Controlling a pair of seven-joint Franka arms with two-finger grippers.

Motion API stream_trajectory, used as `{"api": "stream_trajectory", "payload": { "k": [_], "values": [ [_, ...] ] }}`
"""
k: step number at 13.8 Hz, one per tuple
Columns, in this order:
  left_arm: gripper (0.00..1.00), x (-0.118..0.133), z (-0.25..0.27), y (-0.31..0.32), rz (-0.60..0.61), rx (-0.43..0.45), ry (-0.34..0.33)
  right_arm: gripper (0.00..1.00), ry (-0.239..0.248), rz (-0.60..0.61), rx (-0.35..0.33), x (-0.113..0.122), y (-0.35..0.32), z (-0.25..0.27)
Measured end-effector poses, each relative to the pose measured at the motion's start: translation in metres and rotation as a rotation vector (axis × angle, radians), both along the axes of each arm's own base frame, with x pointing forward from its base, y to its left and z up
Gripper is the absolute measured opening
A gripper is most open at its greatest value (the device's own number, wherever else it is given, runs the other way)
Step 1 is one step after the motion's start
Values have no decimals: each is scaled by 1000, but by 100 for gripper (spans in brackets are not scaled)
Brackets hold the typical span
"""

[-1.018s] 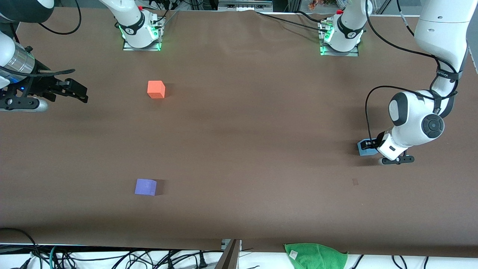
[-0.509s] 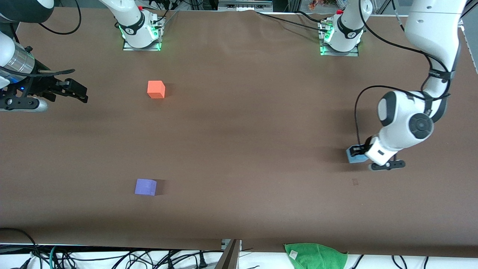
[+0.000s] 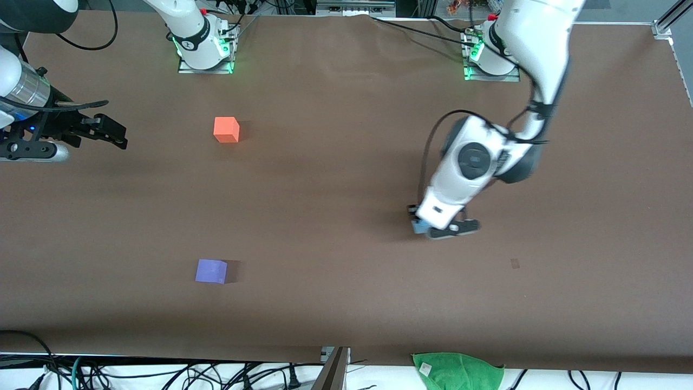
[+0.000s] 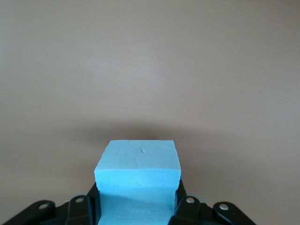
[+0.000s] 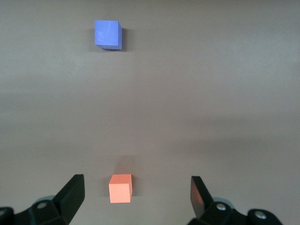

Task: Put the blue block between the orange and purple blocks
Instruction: 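Carry the blue cube with the left gripper toward the table middle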

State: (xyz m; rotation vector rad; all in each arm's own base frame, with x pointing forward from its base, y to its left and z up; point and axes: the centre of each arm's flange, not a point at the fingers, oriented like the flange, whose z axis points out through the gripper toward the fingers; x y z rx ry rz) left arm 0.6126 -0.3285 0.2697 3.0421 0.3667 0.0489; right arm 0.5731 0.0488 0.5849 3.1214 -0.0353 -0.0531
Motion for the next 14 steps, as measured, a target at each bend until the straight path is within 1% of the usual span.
{"api": "stream_trajectory", "payload": {
  "k": [3,6,11,12,13,14],
  "values": [
    [59,-8,-17,-71,-2,-22,-15,100,0,0,0,0,0,0],
    [59,-15,-35,-126,44,-46,-25,100,0,0,0,0,0,0],
    [59,-37,-58,-164,33,-48,-9,100,0,0,0,0,0,0],
    [62,-39,-63,-166,30,-46,-4,100,0,0,0,0,0,0],
    [62,-38,-64,-167,30,-47,-6,100,0,0,0,0,0,0],
    [67,-36,-62,-166,36,-52,-6,100,0,0,0,0,0,0]
  ]
}}
